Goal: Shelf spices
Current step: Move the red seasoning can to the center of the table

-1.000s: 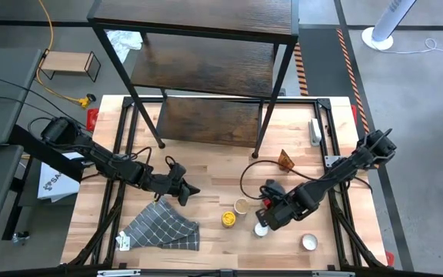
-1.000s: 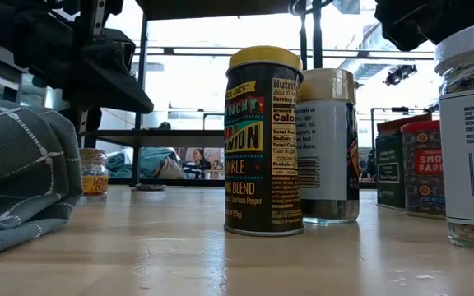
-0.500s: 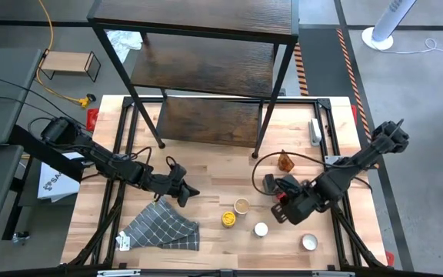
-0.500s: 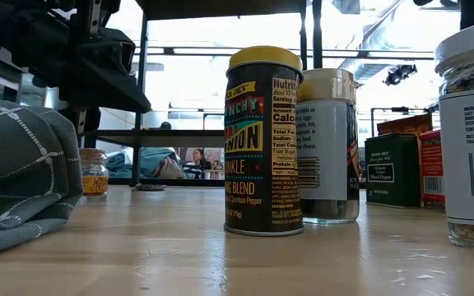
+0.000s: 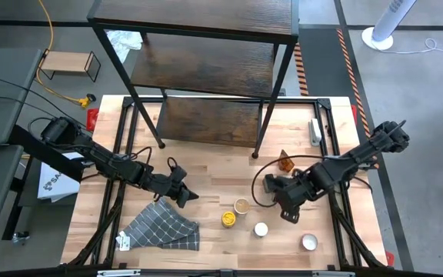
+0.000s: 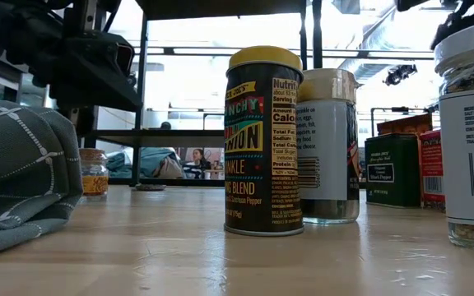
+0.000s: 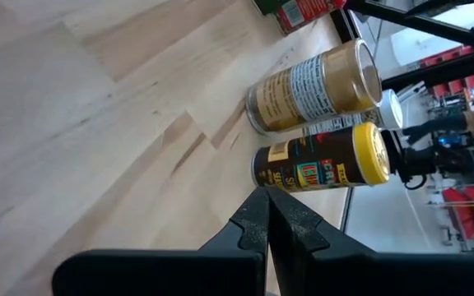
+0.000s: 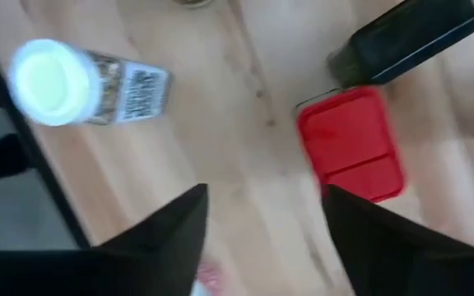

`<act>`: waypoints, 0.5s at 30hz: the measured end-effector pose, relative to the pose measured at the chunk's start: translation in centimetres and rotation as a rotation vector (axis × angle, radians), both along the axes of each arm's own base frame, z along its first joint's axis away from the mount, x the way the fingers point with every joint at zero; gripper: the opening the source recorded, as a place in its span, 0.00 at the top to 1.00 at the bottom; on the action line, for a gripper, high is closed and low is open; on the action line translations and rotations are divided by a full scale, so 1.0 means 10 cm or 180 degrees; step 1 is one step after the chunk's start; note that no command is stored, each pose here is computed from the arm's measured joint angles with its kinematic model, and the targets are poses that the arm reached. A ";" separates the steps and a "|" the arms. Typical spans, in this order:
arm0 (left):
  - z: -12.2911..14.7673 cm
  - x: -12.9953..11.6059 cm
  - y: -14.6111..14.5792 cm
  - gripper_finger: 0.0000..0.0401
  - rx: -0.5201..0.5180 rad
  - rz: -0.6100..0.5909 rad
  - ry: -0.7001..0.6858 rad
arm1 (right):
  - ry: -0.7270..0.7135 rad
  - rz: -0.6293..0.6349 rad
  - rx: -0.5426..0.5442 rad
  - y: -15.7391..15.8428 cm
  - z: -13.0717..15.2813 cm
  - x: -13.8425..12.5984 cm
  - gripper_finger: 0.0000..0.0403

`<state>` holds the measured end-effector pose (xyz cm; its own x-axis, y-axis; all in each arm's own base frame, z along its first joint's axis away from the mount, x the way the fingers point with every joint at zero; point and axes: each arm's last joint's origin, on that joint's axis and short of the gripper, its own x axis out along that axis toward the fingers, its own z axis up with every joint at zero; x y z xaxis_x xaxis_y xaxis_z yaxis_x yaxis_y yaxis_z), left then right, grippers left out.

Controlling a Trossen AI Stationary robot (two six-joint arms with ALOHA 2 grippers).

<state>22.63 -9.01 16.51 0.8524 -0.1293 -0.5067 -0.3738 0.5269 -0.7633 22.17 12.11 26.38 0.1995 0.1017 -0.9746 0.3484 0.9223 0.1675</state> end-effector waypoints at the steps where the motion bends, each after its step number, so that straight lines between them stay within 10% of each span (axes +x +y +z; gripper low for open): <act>1: 0.00 0.00 0.00 1.00 -0.0025 0.0012 0.0004 | 0.0007 0.0066 -0.0056 -0.02 0.00 0.00 0.34; 15: 0.17 0.07 -0.02 1.00 -0.0167 0.0173 -0.0588 | 0.0173 0.0472 -0.0561 -0.20 -0.31 -0.05 0.18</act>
<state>23.37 -9.20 18.17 0.9366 -0.1028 -0.3349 -0.2517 0.4673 -0.8475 21.67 10.11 23.30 0.1419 -0.0466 -0.9888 0.2110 0.9774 -0.0158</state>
